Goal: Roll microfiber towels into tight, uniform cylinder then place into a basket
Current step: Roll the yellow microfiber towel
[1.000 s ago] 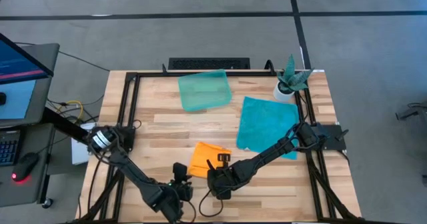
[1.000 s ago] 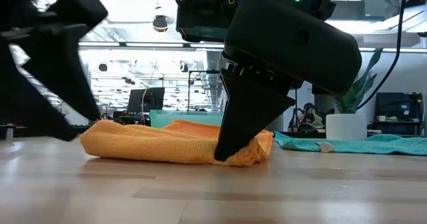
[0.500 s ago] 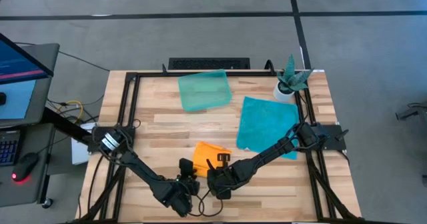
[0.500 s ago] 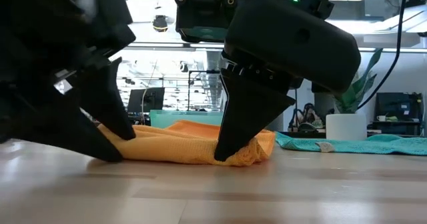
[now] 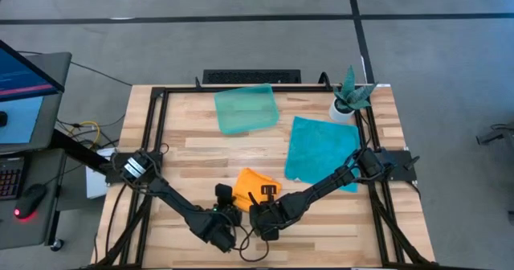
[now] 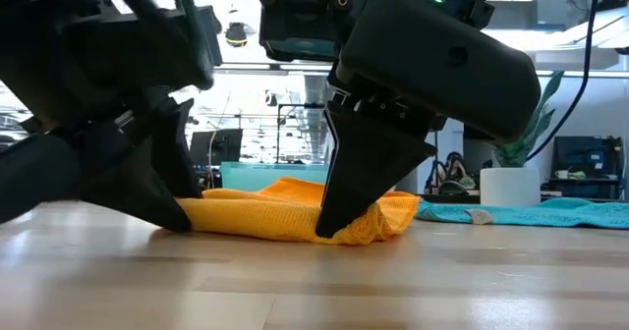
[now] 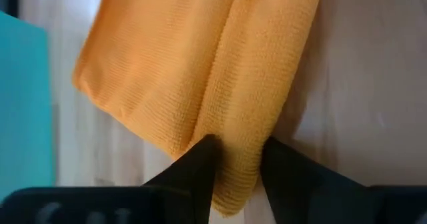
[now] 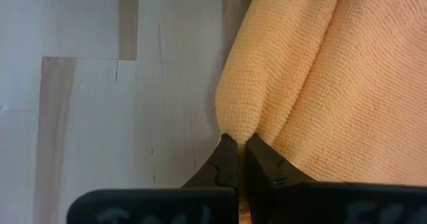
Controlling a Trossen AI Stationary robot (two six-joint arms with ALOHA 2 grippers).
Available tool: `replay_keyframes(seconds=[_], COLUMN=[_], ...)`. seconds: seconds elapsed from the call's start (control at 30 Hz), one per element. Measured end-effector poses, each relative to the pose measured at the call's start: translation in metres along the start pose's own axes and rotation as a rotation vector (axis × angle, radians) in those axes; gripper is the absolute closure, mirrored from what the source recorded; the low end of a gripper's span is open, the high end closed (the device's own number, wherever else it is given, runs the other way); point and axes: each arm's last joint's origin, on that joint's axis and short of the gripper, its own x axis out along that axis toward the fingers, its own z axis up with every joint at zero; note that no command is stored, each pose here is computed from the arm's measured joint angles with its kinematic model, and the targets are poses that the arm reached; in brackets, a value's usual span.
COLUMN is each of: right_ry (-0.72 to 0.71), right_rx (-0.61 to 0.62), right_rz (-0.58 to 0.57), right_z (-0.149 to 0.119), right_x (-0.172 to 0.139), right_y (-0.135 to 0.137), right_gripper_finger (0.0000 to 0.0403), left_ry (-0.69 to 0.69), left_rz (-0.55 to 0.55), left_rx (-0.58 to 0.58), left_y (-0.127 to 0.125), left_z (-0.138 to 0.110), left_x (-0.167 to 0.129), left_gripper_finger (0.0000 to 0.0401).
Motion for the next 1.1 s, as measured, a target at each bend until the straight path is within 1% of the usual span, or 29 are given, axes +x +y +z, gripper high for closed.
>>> replay_keyframes(seconds=[0.1, 0.17, 0.2, 0.27, 0.37, 0.43, 0.63, 0.7, 0.77, 0.83, 0.97, 1.1], right_ry=[0.004, 0.005, 0.007, 0.001, -0.009, -0.026, -0.101, -0.122, -0.129, -0.132, -0.131, -0.128], right_rx=[-0.002, -0.006, -0.008, -0.014, -0.020, -0.025, -0.030, -0.041, -0.045, -0.045, -0.039, -0.030], right_rz=[0.011, 0.012, 0.016, 0.040, 0.084, 0.125, 0.325, 0.371, 0.381, 0.381, 0.375, 0.367], right_z=[0.000, 0.000, 0.000, 0.002, 0.006, 0.009, 0.019, 0.021, 0.023, 0.023, 0.023, 0.024], right_x=[0.000, -0.001, -0.002, -0.004, -0.010, -0.013, -0.023, -0.027, -0.030, -0.030, -0.030, -0.029], right_y=[0.001, 0.002, 0.004, 0.009, 0.015, 0.022, 0.043, 0.048, 0.051, 0.051, 0.050, 0.049], right_gripper_finger=[0.0382, 0.0380, 0.0381, 0.0383, 0.0384, 0.0382, 0.0383, 0.0383, 0.0380, 0.0378, 0.0382, 0.0383], left_ry=[0.009, 0.020, 0.023, 0.033, 0.054, 0.073, 0.170, 0.210, 0.261, 0.318, 0.421, 0.510], left_rz=[-0.021, -0.055, -0.067, -0.105, -0.219, -0.320, -0.613, -0.677, -0.711, -0.718, -0.745, -0.765], left_rx=[-0.006, -0.032, -0.051, -0.093, -0.162, -0.222, -0.379, -0.443, -0.521, -0.582, -0.651, -0.717], left_y=[-0.001, -0.002, -0.001, 0.000, 0.002, 0.002, 0.010, 0.014, 0.019, 0.023, 0.032, 0.046], left_z=[0.000, 0.000, -0.001, 0.000, 0.000, 0.003, 0.015, 0.018, 0.020, 0.021, 0.020, 0.020], left_x=[0.000, -0.003, -0.005, -0.010, -0.025, -0.037, -0.069, -0.076, -0.074, -0.070, -0.053, -0.031], left_gripper_finger=[0.0346, 0.0382, 0.0390, 0.0390, 0.0391, 0.0395, 0.0392, 0.0389, 0.0389, 0.0391, 0.0393, 0.0392])
